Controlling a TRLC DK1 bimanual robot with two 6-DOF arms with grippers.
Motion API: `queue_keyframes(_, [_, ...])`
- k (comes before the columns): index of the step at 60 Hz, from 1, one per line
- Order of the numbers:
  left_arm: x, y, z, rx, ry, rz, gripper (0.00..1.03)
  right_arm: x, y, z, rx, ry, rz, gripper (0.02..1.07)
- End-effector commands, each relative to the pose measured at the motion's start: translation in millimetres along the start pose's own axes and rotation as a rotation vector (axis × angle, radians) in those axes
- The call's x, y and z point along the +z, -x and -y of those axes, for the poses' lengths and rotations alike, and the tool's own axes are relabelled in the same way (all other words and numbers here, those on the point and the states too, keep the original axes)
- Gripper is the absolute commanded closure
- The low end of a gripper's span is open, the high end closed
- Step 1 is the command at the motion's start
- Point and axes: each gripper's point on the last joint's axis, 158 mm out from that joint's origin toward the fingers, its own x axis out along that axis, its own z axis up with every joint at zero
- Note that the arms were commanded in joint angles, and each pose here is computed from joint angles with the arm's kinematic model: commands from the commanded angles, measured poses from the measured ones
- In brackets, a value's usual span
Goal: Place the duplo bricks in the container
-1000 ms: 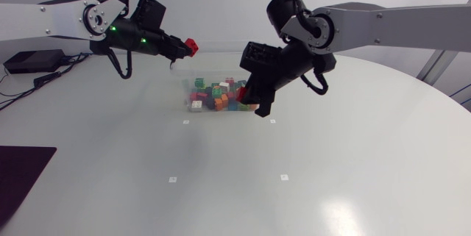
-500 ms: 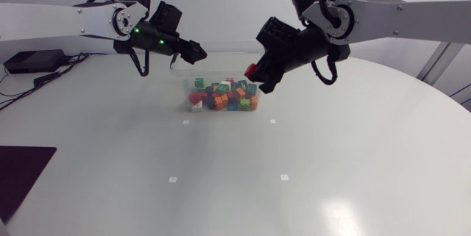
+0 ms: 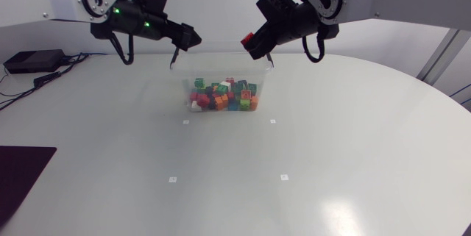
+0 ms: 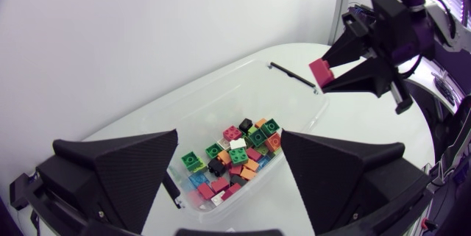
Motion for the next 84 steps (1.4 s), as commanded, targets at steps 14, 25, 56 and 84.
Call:
queue_keyframes(14, [2,44,8,0.047,-0.033,0.019,0.05,10,-40,22,-0.045,-0.056,0.016,0.8])
queue_keyframes(25, [-2,61,6,0.076,-0.037,0.023,0.05,8,-65,25,-0.051,-0.065,0.003,0.64])
queue_keyframes(56, [-22,112,3,0.147,-0.045,0.047,0.05,5,-66,30,-0.115,-0.054,-0.016,0.07])
queue_keyframes(84, [-42,148,3,0.253,-0.061,0.088,0.05,-11,30,57,-0.344,-0.075,0.038,0.07])
